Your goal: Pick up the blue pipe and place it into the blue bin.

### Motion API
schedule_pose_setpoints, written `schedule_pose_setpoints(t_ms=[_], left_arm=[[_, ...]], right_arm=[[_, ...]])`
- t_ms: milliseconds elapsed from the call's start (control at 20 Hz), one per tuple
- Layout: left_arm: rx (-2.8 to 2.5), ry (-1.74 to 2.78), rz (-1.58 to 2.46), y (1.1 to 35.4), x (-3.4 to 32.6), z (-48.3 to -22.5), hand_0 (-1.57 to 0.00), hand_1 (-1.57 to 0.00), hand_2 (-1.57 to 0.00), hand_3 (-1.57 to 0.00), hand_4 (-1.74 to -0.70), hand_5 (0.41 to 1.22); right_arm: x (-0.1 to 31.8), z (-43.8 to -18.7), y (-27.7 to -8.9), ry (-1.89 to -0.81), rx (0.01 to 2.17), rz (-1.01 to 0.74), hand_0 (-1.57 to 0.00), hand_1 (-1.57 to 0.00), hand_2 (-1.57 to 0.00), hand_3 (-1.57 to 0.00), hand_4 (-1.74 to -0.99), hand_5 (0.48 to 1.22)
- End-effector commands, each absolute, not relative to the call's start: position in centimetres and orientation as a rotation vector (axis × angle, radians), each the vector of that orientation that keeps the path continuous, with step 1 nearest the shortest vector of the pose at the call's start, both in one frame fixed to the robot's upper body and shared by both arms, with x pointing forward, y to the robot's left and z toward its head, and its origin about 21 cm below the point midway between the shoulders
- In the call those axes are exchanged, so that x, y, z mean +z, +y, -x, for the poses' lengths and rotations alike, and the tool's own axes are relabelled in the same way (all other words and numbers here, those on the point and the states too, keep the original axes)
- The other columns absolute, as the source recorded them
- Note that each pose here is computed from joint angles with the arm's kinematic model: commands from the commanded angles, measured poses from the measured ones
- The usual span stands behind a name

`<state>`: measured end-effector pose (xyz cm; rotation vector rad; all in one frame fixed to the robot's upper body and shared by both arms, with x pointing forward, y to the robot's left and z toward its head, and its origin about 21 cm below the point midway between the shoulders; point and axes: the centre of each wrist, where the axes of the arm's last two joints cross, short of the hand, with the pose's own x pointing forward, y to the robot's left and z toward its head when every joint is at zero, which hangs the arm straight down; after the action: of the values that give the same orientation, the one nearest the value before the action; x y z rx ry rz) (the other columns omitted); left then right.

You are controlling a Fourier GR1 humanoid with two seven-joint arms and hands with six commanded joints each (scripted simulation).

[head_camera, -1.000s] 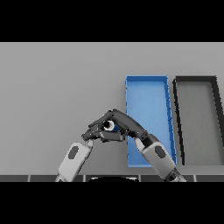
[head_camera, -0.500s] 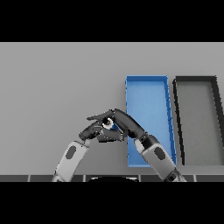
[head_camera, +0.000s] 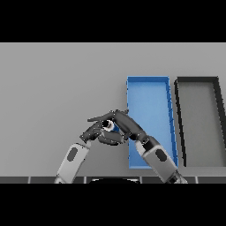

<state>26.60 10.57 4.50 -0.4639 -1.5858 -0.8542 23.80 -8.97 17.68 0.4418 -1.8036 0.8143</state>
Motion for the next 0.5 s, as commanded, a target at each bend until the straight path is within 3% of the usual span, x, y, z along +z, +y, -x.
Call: schedule_pose_setpoints(t_ms=[0,200,450], left_arm=[[-0.856,-1.587,0.464,10.3,4.3,-26.4,-0.04,-0.04,-0.04,-0.03,-0.94,0.495],[-0.868,-1.567,0.446,10.5,4.3,-26.4,-0.02,-0.01,-0.01,-0.01,-0.91,0.47],[-0.874,-1.558,0.464,10.6,4.5,-26.4,0.0,0.0,0.0,0.0,-0.91,0.441]], right_arm=[[17.8,-23.9,-8.9,-1.792,0.789,-0.472,-1.57,-1.57,-1.57,-1.57,-1.741,1.22],[20.2,-24.3,-9.5,-1.788,0.692,-0.577,-1.57,-1.57,-1.57,-1.57,-1.741,1.221],[26.6,-25.9,-11.2,-1.856,0.663,-0.644,-1.57,-1.57,-1.57,-1.57,-1.741,1.221]])
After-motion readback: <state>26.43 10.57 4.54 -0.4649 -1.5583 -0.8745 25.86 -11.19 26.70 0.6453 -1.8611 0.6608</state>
